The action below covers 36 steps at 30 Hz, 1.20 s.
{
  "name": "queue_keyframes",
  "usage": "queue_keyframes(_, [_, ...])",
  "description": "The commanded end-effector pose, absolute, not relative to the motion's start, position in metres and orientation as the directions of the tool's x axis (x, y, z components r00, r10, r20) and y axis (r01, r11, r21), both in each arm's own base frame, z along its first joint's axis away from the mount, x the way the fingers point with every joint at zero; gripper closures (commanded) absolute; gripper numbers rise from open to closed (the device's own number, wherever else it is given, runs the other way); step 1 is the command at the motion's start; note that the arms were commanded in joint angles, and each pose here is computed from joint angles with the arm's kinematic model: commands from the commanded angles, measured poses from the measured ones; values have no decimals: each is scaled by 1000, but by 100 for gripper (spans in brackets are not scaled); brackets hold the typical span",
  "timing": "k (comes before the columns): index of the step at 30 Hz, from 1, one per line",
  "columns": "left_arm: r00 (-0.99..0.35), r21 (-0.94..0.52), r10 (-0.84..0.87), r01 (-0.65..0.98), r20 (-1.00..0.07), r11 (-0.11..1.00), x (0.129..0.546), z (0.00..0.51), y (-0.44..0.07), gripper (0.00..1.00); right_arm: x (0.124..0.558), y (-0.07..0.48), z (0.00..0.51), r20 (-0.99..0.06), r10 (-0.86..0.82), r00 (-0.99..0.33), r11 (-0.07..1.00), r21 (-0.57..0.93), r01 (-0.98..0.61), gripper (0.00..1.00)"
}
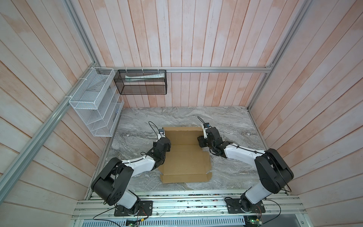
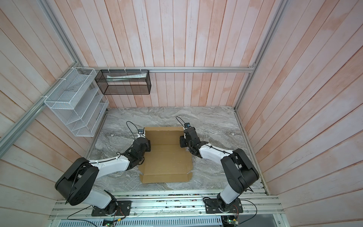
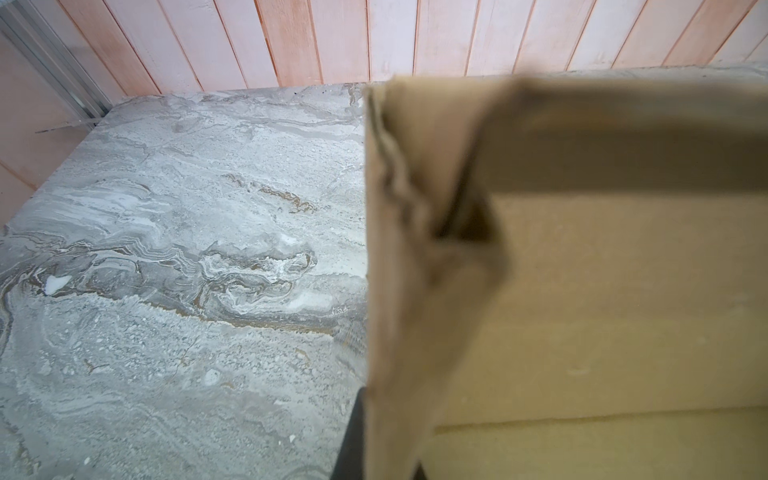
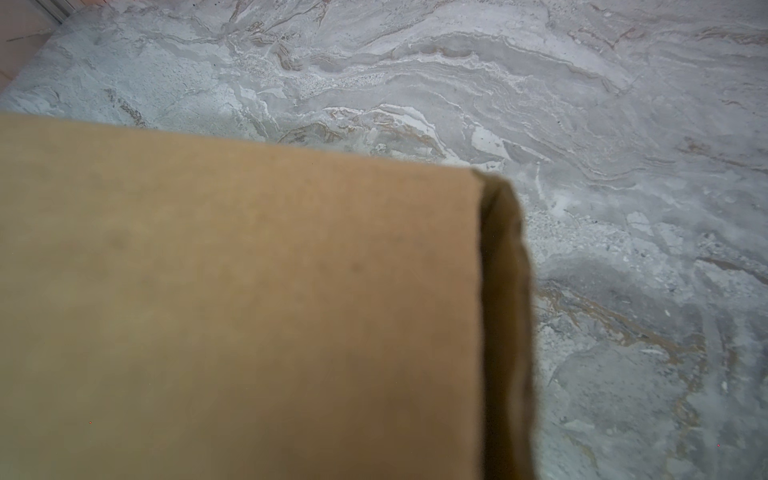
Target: Fold the paper box
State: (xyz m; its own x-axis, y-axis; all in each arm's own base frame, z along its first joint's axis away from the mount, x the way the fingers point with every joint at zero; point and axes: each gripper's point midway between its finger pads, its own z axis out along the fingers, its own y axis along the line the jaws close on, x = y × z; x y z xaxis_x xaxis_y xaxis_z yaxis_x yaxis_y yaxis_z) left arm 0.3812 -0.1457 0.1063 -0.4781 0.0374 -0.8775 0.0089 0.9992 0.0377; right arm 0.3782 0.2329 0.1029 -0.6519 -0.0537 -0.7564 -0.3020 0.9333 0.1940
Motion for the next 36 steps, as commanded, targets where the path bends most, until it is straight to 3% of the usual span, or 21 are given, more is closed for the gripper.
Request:
queue_keyframes(1, [-525,22,21,4,-851,1000,386,103,-148,100,375,242,120,-749,-46,-661,917,231,-325,53])
queue_keyframes(21, [-644,44,49,24,-763,999,399,89,-142,100,387,231,132,-717,7,-697,941,241,-238,39])
queue_keyframes(36, [-736,63,122,108,-666,992,412,68,-149,100,401,224,146,-715,-19,-699,952,200,-230,38])
